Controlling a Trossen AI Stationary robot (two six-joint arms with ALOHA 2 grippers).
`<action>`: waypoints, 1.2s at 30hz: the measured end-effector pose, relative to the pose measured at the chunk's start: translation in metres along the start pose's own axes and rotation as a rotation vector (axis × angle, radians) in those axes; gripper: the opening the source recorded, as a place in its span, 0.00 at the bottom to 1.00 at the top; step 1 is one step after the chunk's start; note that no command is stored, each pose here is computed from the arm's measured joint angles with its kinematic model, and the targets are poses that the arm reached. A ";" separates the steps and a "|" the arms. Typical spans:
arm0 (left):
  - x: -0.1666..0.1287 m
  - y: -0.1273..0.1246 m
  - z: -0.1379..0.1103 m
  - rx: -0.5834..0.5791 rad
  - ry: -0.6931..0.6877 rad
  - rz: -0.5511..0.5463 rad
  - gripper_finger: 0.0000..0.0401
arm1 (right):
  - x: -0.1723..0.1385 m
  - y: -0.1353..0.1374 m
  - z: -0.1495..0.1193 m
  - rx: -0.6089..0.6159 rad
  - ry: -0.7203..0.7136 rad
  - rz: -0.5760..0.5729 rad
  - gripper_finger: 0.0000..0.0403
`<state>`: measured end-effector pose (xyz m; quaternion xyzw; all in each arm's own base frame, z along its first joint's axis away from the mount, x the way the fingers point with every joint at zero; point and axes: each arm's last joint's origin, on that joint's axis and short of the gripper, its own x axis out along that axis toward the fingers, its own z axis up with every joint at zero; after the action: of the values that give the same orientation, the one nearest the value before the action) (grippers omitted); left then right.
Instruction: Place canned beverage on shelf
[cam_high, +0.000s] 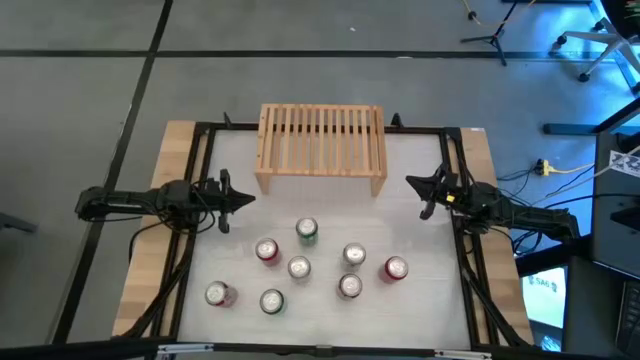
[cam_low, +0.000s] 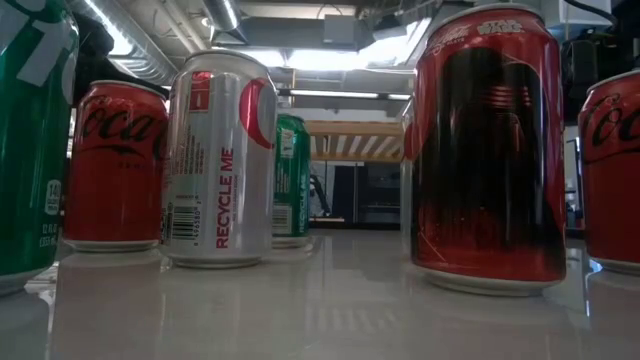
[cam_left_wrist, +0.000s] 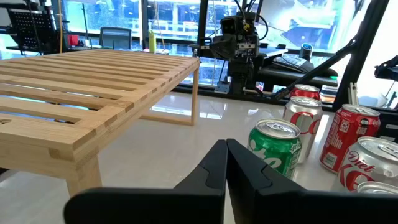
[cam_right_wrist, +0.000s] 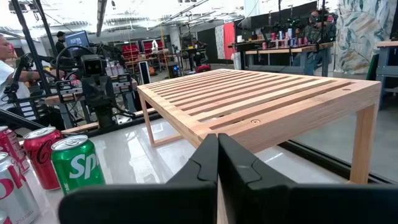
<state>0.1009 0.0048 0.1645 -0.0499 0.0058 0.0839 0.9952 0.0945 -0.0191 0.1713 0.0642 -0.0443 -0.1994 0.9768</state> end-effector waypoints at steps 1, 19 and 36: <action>0.000 0.000 0.000 0.000 0.000 0.000 0.00 | 0.000 0.000 0.000 0.000 0.000 0.000 0.01; 0.000 0.000 0.000 0.000 0.000 0.000 0.00 | 0.000 0.000 0.000 0.000 -0.002 0.000 0.01; 0.000 0.000 0.000 0.000 0.000 0.000 0.00 | 0.000 0.003 -0.001 0.179 0.029 0.120 0.01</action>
<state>0.1009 0.0048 0.1645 -0.0500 0.0059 0.0839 0.9952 0.0958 -0.0157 0.1708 0.1511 -0.0516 -0.1347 0.9779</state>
